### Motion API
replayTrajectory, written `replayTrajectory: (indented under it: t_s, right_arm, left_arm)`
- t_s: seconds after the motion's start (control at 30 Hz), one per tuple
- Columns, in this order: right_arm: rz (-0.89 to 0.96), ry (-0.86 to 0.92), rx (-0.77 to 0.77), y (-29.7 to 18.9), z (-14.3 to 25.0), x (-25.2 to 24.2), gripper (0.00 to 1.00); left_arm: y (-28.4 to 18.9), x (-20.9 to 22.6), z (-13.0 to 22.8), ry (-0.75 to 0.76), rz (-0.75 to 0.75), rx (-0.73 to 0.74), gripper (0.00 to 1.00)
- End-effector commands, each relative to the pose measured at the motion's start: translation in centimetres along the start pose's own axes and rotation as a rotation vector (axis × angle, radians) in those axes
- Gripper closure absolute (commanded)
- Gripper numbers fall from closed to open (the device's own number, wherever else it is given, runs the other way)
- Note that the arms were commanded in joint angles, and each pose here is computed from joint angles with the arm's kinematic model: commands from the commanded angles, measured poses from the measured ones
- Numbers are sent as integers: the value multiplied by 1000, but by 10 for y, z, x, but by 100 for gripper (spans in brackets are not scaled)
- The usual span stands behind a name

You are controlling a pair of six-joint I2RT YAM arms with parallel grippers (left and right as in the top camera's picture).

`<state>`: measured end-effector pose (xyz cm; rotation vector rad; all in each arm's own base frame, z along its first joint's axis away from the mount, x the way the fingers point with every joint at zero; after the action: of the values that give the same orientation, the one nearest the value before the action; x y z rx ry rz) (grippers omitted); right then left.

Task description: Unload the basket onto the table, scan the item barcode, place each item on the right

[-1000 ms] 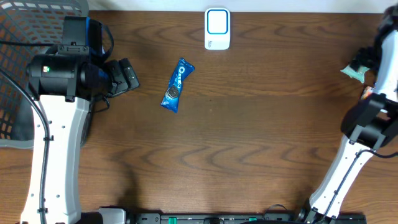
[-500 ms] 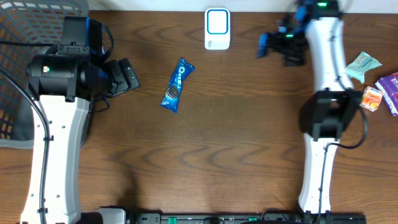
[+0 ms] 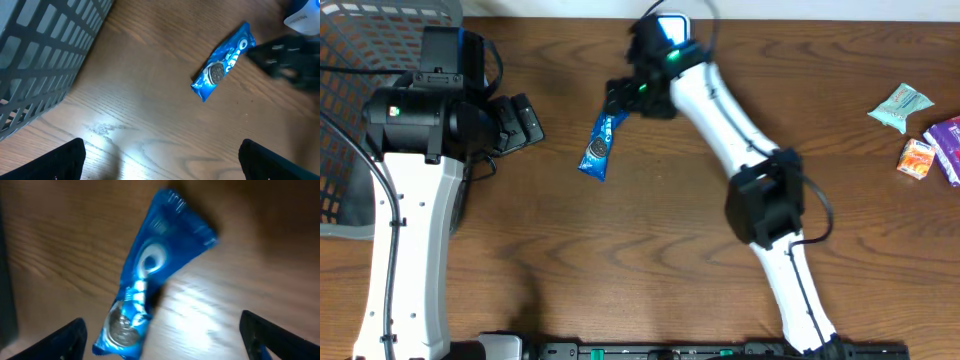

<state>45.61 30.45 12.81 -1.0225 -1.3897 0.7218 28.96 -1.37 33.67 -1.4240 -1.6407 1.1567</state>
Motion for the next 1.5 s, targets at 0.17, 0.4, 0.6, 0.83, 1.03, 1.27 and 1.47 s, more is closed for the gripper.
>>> replayTrajectory:
  t_s: [0.17,0.4,0.6,0.83,1.03,1.27,1.47]
  right_arm:
    - [125,152,-84,32,26,7,31]
    - [130,149,-70,54,44,9,42]
    - [139,181,-63,71,50,-3,61]
    - [119,153,-8,49,47,-4,99]
    - [-16,58,30,-13,27,-3,99]
    - [-425,-105,219,-77,12,-13,99]
    - [-730,-85,361,-106,8,-60,99]
  left_arm:
    - [1,3,-1,2,-18,1,2]
    - [1,3,-1,2,-18,1,2]
    - [1,3,-1,2,-18,1,2]
    - [1,3,-1,2,-18,1,2]
    - [1,3,-1,2,-18,0,2]
    - [1,3,-1,2,-18,1,2]
    - [1,3,-1,2,-18,1,2]
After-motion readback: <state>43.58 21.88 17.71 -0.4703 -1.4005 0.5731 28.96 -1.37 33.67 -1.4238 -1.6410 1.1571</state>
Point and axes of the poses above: each gripper's point midway between its finger pads, its own y axis out along the fingers, its own x axis along the line the jaws close on, z = x × y, the point moved 7 cm from there along -y, back along the fingers, and after that the axes turned 12 degrees about y, right-handed, at the moved point
